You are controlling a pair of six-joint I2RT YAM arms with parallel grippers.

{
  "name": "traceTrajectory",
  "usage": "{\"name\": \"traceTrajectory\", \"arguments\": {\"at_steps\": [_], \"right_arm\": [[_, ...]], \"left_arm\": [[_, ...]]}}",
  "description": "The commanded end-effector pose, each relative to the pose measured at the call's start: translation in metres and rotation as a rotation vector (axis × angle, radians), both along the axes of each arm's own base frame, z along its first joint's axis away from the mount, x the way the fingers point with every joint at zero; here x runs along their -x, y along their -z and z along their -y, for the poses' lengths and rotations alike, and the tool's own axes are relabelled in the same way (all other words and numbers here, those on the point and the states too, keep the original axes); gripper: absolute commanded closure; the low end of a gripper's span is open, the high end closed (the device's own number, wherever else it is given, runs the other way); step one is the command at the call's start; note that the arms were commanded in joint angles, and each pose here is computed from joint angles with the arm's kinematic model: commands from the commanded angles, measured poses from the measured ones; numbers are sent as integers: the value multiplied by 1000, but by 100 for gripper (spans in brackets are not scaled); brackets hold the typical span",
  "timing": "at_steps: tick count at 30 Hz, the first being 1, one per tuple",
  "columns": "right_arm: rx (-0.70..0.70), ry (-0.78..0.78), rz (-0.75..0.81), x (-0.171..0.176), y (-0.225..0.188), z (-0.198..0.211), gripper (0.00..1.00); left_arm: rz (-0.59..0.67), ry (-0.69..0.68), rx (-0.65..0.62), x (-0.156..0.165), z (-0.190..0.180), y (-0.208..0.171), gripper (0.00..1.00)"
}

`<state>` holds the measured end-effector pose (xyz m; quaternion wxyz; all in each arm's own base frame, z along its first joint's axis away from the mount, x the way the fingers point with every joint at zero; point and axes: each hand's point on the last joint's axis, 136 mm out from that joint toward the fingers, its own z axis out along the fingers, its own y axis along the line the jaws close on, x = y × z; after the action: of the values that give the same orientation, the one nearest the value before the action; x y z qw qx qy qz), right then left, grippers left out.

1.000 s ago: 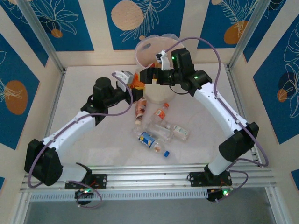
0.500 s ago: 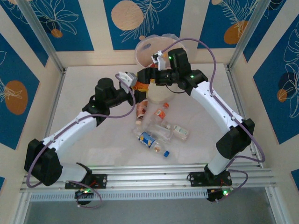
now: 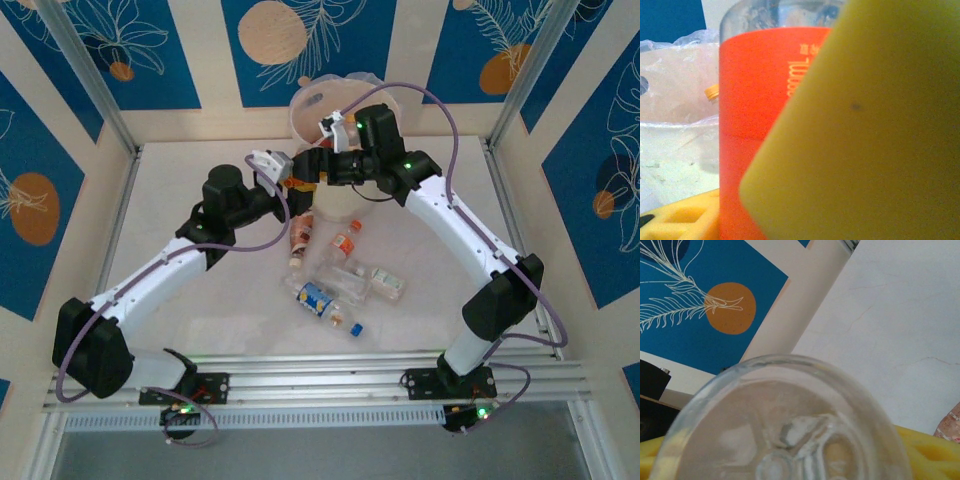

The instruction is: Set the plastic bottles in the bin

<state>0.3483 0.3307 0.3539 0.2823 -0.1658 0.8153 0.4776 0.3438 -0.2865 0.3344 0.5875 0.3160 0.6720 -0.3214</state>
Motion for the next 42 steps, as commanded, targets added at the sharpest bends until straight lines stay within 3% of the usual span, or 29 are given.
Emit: {"name": "traceTrajectory", "arguments": {"at_steps": [1, 11, 21, 31, 42], "right_arm": [[-7, -13, -15, 3, -5, -2, 35], [-13, 35, 66, -3, -33, 10, 51], [32, 155, 233, -19, -79, 41, 53], [198, 450, 493, -62, -126, 96, 51], [375, 611, 501, -132, -106, 130, 52]], "left_arm": [[103, 17, 51, 4, 4, -39, 38], [97, 16, 46, 16, -4, -40, 1], [115, -89, 65, 28, -31, -50, 0], [41, -302, 86, 16, -65, -49, 1], [-85, -512, 49, -8, -91, -27, 0]]}}
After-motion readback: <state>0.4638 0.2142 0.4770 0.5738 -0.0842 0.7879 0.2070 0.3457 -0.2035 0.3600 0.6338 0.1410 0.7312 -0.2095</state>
